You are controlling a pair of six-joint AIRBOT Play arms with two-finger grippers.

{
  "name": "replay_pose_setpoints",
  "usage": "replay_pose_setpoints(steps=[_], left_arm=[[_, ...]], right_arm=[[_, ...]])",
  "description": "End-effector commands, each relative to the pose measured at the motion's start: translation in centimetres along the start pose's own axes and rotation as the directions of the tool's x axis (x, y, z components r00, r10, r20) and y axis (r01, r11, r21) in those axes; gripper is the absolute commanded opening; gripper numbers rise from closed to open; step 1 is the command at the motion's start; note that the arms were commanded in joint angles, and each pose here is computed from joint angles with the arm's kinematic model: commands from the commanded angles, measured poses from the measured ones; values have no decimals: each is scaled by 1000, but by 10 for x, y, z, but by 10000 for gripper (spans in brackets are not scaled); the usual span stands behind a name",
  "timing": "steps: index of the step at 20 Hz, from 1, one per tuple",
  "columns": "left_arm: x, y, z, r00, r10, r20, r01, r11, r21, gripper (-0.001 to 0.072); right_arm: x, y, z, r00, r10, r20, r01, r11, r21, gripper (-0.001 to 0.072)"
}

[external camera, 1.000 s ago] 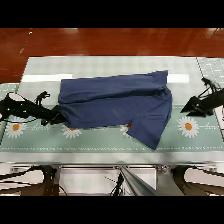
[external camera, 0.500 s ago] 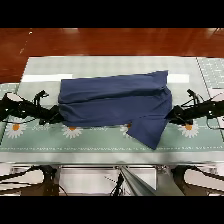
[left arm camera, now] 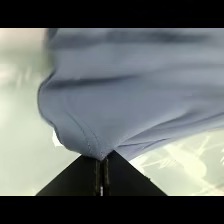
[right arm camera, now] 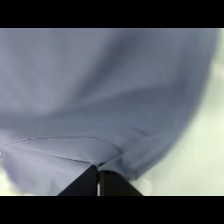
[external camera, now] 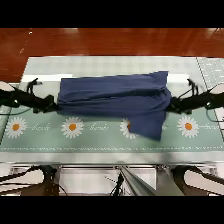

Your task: Fold the shirts.

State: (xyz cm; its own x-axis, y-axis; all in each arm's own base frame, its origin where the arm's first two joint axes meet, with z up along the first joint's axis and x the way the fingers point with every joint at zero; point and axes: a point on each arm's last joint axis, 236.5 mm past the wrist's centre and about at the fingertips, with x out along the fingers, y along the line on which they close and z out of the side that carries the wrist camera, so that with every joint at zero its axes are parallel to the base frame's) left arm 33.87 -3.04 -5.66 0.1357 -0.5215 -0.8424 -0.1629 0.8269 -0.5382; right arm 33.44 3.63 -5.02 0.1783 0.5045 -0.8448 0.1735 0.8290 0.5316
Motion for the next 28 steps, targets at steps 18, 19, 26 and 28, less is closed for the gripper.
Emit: replay_pose_setpoints(steps=[18,19,26,28], left_arm=[[-1,-35,178,874,-53,484,63,998,-6,20],[6,-30,177,880,-48,472,63,998,-15,20],[19,-17,175,894,-36,446,62,997,-43,483],[7,-14,178,885,-35,464,64,997,-47,577]], right_arm=[[1,18,213,859,50,510,-65,998,11,20],[11,16,214,861,29,508,-34,999,1,20],[16,10,216,856,-8,517,29,999,-33,384],[-6,4,217,844,-32,536,92,992,-85,443]])
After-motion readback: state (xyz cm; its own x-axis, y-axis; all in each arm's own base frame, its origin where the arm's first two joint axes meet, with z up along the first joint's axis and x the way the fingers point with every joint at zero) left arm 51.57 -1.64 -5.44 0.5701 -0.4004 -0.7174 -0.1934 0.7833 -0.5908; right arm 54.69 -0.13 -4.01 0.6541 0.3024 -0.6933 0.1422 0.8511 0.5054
